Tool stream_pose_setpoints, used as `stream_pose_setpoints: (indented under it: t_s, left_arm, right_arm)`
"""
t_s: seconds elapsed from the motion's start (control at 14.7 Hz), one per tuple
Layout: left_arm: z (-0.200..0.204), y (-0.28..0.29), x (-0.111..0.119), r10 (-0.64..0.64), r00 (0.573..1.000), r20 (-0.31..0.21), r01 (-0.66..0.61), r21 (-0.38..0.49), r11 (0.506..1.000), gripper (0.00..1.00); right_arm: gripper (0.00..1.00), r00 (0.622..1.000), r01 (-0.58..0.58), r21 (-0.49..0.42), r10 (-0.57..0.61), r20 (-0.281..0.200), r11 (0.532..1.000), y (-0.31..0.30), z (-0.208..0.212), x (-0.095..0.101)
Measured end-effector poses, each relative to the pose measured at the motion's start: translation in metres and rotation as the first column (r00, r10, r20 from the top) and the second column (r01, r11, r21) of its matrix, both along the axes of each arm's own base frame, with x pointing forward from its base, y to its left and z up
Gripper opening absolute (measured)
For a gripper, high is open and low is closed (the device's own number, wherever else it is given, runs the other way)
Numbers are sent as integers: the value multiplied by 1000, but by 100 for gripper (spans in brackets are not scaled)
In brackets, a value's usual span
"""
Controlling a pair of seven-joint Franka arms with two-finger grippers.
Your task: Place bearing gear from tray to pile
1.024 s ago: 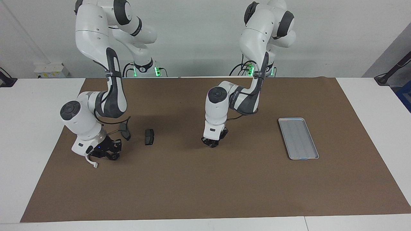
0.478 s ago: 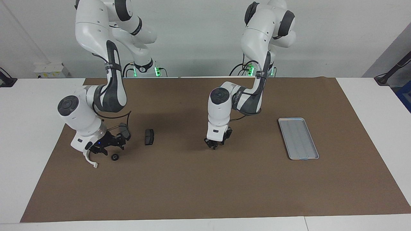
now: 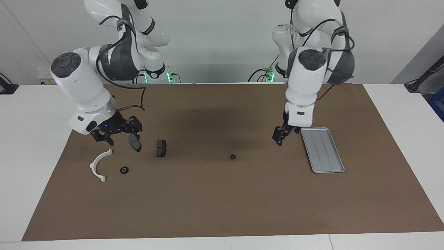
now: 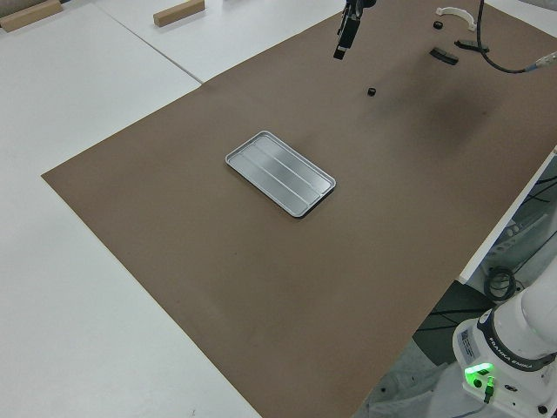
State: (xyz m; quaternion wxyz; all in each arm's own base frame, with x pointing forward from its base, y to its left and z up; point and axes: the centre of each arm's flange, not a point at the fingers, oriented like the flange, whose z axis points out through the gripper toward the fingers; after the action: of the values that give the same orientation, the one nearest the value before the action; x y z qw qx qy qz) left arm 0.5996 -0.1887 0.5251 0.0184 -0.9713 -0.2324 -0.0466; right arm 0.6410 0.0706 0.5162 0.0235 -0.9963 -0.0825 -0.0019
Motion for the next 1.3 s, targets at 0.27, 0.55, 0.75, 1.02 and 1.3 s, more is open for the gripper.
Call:
stream_pose_setpoints:
  t_s: [0.27, 0.55, 0.75, 1.02, 1.3]
  left_arm:
    - [69, 103, -43, -148, 986, -80, 149, 1, 989, 100]
    - [91, 156, -68, -268, 954, -136, 269, -12, 963, 100]
    - [84, 183, -69, -296, 943, -153, 296, -21, 955, 100]
    - [77, 197, -62, -310, 944, -111, 311, -10, 950, 100]
    - [55, 203, -50, -314, 947, -72, 315, 3, 949, 100]
  right_arm:
    - [100, 995, 99, -67, -97, 30, 993, 207, 25, -57]
    - [100, 991, 124, -49, -121, 55, 991, 310, -9, -92]
    - [100, 990, 123, -23, -121, 74, 992, 331, -53, -77]
    - [99, 990, 115, -21, -113, 83, 993, 342, -115, -60]
    - [100, 989, 113, -5, -112, 93, 994, 349, -163, -48]
